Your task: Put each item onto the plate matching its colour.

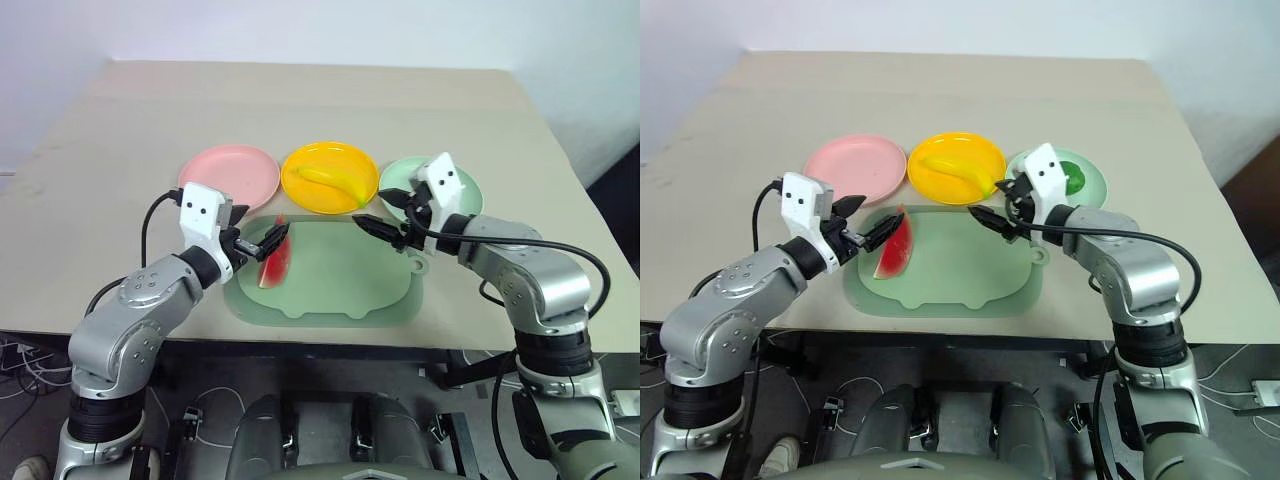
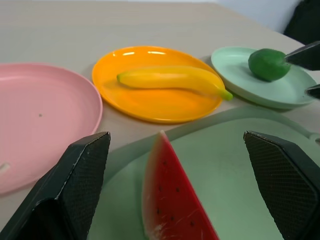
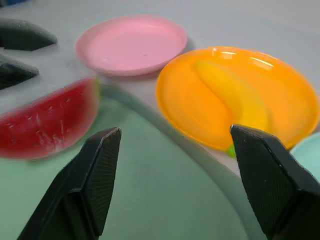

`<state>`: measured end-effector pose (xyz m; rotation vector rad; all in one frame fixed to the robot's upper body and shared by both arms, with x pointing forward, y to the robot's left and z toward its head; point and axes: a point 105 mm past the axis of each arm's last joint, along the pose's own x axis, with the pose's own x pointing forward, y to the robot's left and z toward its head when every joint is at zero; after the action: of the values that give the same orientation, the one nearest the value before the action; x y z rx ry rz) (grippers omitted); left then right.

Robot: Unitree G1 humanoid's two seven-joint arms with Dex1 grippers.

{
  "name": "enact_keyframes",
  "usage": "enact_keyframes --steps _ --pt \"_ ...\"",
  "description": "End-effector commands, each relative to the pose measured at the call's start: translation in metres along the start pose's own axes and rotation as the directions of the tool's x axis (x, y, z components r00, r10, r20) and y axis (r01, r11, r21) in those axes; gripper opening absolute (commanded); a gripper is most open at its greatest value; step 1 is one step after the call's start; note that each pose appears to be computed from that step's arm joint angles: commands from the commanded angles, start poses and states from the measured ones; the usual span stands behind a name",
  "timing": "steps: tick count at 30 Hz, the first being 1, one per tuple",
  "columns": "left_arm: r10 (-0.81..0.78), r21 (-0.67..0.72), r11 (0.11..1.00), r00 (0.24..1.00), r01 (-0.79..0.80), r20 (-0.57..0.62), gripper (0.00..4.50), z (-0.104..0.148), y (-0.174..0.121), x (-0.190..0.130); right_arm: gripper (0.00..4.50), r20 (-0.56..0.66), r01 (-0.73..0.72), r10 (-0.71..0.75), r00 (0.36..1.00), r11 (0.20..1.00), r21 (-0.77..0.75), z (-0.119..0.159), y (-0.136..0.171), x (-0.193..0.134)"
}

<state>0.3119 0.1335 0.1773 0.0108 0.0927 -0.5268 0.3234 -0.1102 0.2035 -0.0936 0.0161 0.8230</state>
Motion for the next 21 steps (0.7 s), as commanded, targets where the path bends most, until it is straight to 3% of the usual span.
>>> enact_keyframes --steps 1,4,10,21 --pt "0.029 0.008 1.0 0.999 -0.029 -0.022 4.5 0.0 0.001 0.003 3.68 0.145 -0.107 0.117 0.982 0.992 -0.073 0.029 0.025 -0.019" --pt "0.052 0.031 0.998 0.998 -0.051 -0.039 4.5 -0.002 0.001 0.006 3.68 0.137 -0.17 0.18 0.974 0.982 -0.087 0.025 0.037 -0.022" --pt "0.07 -0.005 0.997 0.995 -0.071 -0.072 4.5 -0.008 0.0 0.013 3.68 0.1 -0.147 0.158 0.982 0.983 -0.105 0.017 0.034 -0.018" --pt "0.109 0.001 0.994 0.966 -0.112 -0.234 4.5 -0.029 0.0 0.017 3.68 0.071 -0.124 0.133 0.989 0.986 -0.114 0.012 0.028 -0.012"
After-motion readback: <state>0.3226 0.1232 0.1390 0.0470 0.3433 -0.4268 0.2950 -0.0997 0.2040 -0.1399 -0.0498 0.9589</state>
